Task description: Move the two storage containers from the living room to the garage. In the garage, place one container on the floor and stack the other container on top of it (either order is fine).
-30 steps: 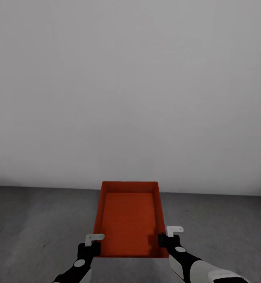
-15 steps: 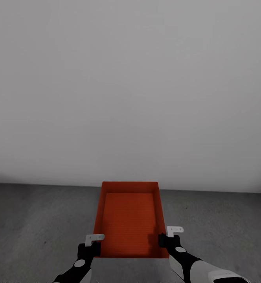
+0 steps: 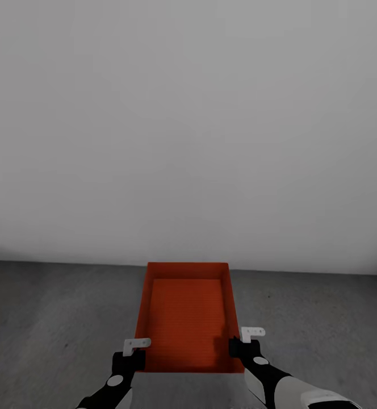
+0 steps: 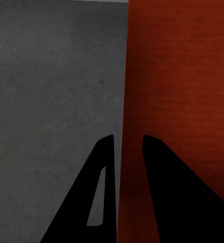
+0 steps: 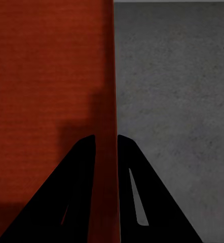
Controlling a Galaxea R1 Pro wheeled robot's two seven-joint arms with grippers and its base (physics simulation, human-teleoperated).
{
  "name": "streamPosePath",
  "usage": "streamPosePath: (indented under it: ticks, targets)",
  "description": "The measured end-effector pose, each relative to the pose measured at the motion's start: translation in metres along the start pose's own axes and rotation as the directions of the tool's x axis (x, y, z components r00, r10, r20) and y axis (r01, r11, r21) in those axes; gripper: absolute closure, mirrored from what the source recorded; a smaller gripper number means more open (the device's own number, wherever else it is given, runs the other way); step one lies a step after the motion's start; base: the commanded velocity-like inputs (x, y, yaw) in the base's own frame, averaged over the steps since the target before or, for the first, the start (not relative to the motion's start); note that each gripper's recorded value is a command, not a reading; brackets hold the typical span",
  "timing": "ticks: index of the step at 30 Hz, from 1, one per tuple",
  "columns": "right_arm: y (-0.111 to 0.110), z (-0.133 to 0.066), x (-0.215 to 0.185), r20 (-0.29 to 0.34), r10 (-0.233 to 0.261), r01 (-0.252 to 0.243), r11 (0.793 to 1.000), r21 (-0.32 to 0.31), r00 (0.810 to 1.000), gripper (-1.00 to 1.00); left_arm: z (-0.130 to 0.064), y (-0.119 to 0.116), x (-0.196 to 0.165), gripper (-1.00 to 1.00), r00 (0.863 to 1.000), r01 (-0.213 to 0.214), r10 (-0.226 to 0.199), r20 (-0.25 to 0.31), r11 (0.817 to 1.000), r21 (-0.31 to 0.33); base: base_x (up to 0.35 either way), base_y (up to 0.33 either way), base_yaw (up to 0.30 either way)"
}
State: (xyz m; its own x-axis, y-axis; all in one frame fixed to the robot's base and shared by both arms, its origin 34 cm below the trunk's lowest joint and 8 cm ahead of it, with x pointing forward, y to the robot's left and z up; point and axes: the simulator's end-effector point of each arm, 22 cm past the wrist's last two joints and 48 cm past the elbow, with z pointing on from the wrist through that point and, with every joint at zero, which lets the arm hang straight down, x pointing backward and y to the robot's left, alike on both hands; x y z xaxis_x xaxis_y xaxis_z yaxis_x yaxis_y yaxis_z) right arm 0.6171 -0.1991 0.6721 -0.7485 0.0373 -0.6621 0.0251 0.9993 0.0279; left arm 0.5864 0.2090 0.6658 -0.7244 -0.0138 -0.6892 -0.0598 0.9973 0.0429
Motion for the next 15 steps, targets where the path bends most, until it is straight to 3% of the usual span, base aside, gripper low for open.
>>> streamPosePath:
  ticks: [15]
  targets:
    - [-0.001, 0.004, 0.012, -0.022, 0.000, 0.000, 1.000, 0.000, 1.000, 1.00, 0.003, 0.000, 0.011, 1.00, 1.000, -0.001, 0.001, -0.022, 1.000, 0.000, 0.000, 0.000, 0.000]
